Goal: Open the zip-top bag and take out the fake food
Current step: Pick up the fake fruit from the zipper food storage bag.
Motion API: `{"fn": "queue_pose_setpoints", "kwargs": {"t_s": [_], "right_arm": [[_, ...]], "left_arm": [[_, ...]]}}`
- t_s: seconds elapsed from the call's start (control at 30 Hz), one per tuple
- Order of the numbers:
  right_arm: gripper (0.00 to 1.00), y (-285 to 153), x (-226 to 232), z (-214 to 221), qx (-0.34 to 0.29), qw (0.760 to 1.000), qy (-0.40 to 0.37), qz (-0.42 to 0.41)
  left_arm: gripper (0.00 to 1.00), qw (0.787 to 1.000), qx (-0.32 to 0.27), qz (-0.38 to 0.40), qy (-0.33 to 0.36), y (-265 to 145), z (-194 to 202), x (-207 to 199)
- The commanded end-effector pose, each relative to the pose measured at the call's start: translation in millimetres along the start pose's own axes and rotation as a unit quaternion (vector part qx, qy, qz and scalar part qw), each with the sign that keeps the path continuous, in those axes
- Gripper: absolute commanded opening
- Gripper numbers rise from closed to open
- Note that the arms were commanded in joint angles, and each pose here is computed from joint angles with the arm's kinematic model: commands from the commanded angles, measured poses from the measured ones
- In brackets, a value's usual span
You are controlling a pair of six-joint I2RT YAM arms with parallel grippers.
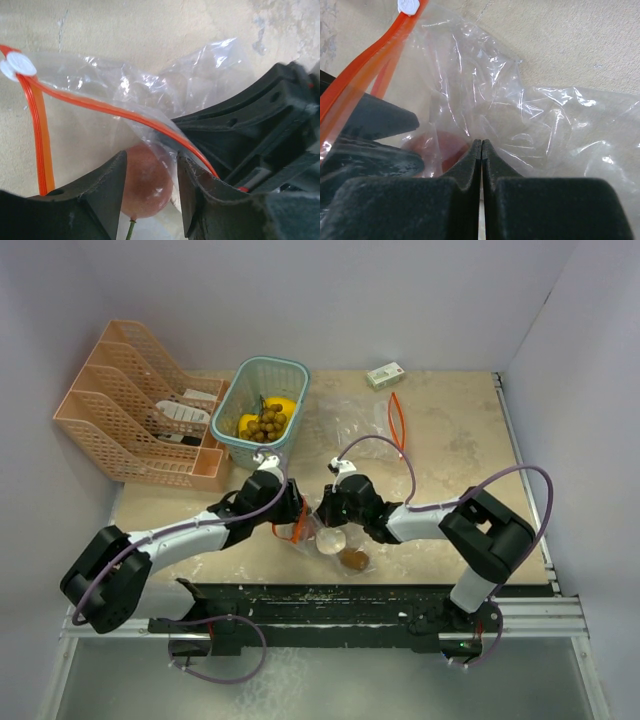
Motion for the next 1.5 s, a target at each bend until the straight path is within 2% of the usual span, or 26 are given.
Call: {"fn": "queue_pose_setpoints", "kwargs": {"t_s": [0.0, 0.27, 0.6, 0.67, 0.77, 0.87, 1.1, 1.3, 1.47], "right_arm": [[0.00, -8.3, 10.7, -11.3, -0.031, 0.999, 0.000, -0.020], [0.00, -6.9, 10.3, -11.1, -0.031, 0.999, 0.001, -0.018], [0.00, -3.1, 10.0, -9.3, -0.026, 0.999, 0.005, -0.021], [0.00, -2.6, 9.5, -8.7, -0.025, 0.999, 0.006, -0.020], [0.00, -1.1, 8.4, -7.0, -0.022, 1.000, 0.007, -0.020], [0.00, 0.7, 7.8, -5.9, -0.020, 1.000, 0.009, -0.021], [0.00, 0.8, 7.7, -5.9, -0.021, 1.000, 0.008, -0.020], [0.00, 3.0, 4.7, -3.2, -0.017, 1.000, 0.008, -0.015], [0.00, 4.6, 4.7, -3.1, -0.016, 1.000, 0.007, -0.015]], "left_arm": [[0.49, 1.000, 0.014, 0.014, -0.004, 4.4, 13.3, 7.0], [0.53, 0.999, 0.033, 0.003, -0.012, -0.1, 36.3, 21.7], [0.58, 0.999, 0.036, 0.023, -0.014, -4.0, 40.0, 20.5], [0.67, 0.999, 0.037, 0.035, -0.017, -6.2, 41.4, 19.6], [0.85, 0.998, 0.032, 0.059, -0.017, -10.3, 44.6, 19.0], [0.89, 0.997, 0.032, 0.067, -0.013, -13.7, 47.4, 19.7], [0.77, 0.998, 0.041, 0.052, -0.002, -20.5, 58.3, 29.0], [0.57, 0.999, 0.039, 0.020, 0.003, -22.2, 73.0, 44.2], [0.56, 0.999, 0.046, 0.016, 0.001, -20.5, 83.3, 51.0]]}}
Point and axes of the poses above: each gripper's point midway between its finger pads, its own y axis out along the fingers, its own x axis along the line the jaws close on, z = x × y, the point moved 10 cm from there along -y, back along the fingers, and after that the axes turned 8 degrees about y, right-handed, at the moved point
